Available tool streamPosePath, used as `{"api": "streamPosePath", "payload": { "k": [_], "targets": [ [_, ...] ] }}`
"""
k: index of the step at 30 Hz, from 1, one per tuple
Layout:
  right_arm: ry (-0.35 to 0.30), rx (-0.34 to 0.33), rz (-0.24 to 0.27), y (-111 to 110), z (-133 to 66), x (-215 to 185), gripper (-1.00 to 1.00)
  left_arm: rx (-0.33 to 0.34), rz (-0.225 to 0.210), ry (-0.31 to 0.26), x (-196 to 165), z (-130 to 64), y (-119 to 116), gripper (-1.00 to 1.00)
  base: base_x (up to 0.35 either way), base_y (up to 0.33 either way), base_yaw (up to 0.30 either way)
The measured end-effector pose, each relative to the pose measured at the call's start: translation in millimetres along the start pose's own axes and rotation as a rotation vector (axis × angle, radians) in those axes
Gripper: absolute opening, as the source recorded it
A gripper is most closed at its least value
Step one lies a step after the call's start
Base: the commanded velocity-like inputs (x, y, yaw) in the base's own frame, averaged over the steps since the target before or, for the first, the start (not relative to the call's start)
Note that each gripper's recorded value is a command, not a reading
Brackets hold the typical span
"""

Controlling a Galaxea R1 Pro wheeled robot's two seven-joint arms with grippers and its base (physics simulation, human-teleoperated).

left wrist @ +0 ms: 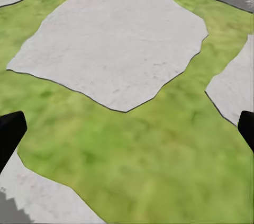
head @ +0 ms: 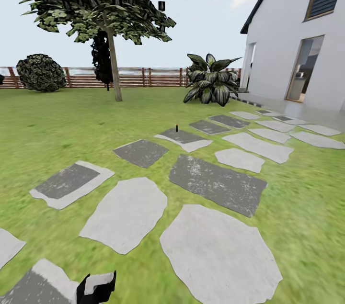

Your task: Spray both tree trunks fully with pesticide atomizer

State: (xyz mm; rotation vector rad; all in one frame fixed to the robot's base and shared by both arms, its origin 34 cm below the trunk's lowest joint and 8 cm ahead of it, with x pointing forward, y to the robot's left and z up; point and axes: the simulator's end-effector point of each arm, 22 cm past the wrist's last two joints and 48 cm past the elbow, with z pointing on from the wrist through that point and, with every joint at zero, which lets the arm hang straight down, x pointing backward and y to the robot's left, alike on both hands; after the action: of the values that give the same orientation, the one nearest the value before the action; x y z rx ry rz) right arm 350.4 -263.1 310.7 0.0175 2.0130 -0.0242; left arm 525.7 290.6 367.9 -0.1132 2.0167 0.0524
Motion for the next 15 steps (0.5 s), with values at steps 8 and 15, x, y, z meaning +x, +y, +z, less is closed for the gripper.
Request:
{"api": "streamPosePath", "payload": {
  "k": [8,15],
  "targets": [
    [0.0,0.0,0.0,0.0,0.0,0.0,1.0,0.0,0.0,0.0,-0.1,0.1,0.0,1.0,0.339,0.0,0.0],
    [0.0,0.0,0.0,0.0,0.0,0.0,1.0,0.0,0.0,0.001,0.4,-0.1,0.0,1.0,0.339,0.0,0.0]
  ]
}}
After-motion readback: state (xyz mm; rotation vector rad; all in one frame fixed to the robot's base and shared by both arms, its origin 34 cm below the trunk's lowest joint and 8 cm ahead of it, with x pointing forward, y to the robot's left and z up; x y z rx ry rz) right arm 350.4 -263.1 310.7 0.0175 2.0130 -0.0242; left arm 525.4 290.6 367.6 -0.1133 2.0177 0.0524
